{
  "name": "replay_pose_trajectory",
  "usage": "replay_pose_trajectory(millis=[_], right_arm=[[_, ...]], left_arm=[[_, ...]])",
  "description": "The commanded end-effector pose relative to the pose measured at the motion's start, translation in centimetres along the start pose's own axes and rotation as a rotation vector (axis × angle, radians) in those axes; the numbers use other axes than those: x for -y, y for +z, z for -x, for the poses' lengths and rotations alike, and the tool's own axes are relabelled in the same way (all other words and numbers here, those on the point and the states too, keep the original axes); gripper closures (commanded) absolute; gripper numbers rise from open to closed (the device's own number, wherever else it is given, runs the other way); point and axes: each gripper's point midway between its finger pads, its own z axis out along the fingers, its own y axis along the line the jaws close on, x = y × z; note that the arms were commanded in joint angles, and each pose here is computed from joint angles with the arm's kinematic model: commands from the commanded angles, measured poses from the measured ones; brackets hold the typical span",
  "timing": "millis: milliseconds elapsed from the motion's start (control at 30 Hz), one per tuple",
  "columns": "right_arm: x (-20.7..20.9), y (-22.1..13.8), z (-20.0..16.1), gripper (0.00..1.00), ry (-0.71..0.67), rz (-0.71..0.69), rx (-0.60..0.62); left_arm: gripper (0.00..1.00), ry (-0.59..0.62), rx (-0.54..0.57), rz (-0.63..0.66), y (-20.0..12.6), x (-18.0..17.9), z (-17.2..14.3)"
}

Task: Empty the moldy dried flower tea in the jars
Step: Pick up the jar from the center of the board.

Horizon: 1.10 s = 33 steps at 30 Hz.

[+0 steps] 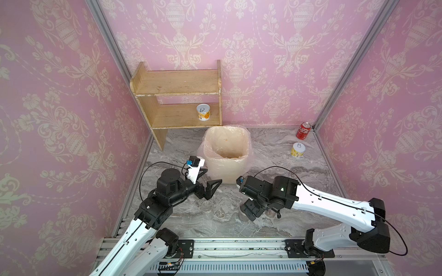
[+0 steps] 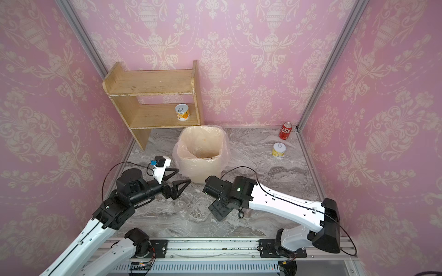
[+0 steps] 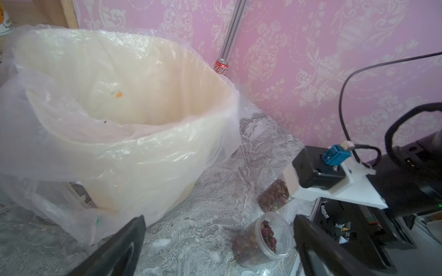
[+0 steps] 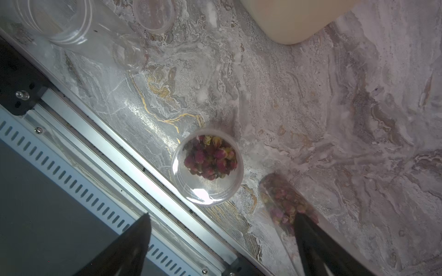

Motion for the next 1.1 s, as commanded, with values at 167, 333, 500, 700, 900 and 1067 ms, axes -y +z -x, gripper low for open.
replay_pose_trajectory(millis=[167, 333, 500, 700, 900, 1067], right_arm=[[-1.4, 3.3, -0.6, 0.06, -0.009, 0.003, -0.071], [-1.5, 5.0, -1.0, 0.07, -0.022, -0.012, -0.110], [-1.9, 6.5, -1.4, 0.10, -0.018, -0.006, -0.139], [-1.8, 8.0, -2.0, 0.15, -0.014, -0.012, -0.179], [-1.5, 8.6, -2.1, 0.27, -0.007, -0.023, -0.184], [-1.4, 8.4, -1.9, 0.35, -0.003, -0.023, -0.181]], left_arm=[[0.01, 0.024, 0.021, 0.016, 0.2, -0.4, -0.5], [0.01, 0.031, 0.006, -0.035, 0.5, 0.3, -0.8], [0.02, 0.030, -0.002, -0.081, 0.8, 1.0, -1.1], [0.02, 0.026, -0.006, -0.077, 0.8, 0.9, -1.3], [0.02, 0.023, -0.005, -0.071, 0.7, 0.8, -1.5], [0.01, 0.024, -0.003, -0.068, 0.6, 0.8, -1.6]])
